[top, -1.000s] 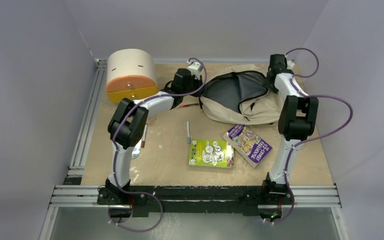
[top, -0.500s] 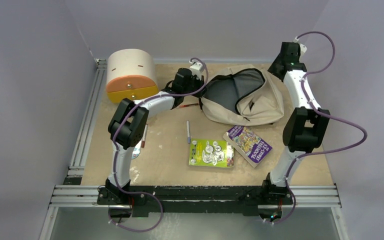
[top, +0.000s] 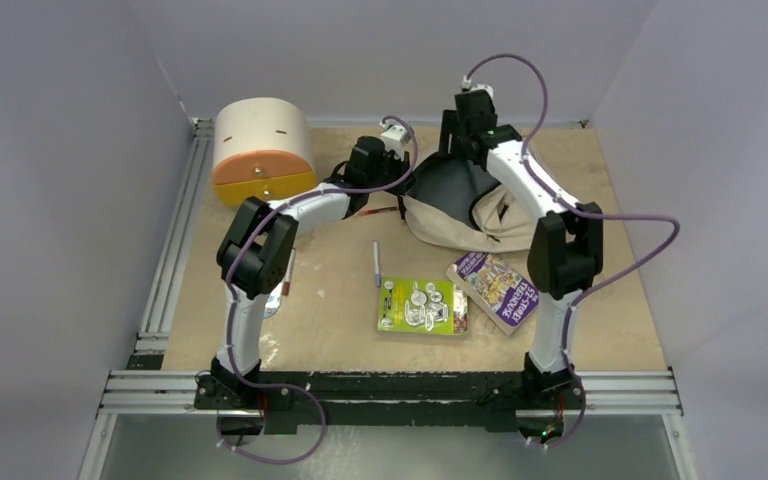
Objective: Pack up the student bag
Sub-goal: Unzip the student bag at the center of the board.
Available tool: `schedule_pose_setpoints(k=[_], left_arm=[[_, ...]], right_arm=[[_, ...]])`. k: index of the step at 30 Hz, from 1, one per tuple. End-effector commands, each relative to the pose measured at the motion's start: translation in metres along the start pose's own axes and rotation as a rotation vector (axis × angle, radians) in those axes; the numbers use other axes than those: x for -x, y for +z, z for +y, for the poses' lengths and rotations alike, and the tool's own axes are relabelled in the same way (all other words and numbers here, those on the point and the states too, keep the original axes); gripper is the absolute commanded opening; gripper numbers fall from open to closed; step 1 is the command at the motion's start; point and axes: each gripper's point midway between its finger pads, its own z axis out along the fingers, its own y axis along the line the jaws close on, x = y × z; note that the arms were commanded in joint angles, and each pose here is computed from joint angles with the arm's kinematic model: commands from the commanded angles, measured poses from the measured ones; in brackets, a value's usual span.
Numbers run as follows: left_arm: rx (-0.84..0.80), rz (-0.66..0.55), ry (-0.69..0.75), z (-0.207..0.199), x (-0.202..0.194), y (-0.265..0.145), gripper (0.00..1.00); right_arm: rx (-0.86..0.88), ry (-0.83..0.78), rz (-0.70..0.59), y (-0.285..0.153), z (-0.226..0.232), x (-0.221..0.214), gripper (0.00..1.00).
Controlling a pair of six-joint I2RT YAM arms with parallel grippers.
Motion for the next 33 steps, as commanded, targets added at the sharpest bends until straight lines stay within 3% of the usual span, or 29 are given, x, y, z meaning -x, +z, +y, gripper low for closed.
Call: schedule_pose_setpoints(k=[1, 6, 11, 22, 25, 31, 33], left_arm=[[-0.061, -0.103, 0.047, -0.024, 0.046, -0.009, 0.00], [-0.060, -0.101, 0.037, -0.023, 0.044, -0.009, 0.00], [-0.060, -0.096, 0.028, -0.023, 0.041, -0.008, 0.00], [-0.049, -0.100, 0.026, -0.021, 0.042, -0.009, 0.00], [-0.041, -0.101, 0.024, -0.019, 0.042, -0.010, 0.00], [-0.021, -0.102, 0.023, -0.016, 0.042, -0.011, 0.00], [-0.013, -0.104, 0.023, -0.014, 0.042, -0.012, 0.00]], right_arm=[[-0.169, -0.078, 0.015, 0.017, -0.030, -0.003, 0.74], [-0.351, -0.135, 0.065, 0.032, -0.056, -0.025, 0.76], [-0.413, -0.175, 0.120, 0.046, -0.063, -0.050, 0.87], [-0.559, -0.215, 0.224, 0.068, -0.085, -0.095, 0.82], [-0.564, -0.207, 0.228, 0.068, -0.085, -0.098, 0.72], [-0.568, -0.176, 0.200, 0.065, -0.087, -0.088, 0.35], [-0.559, -0.155, 0.196, 0.064, -0.087, -0.084, 0.18]])
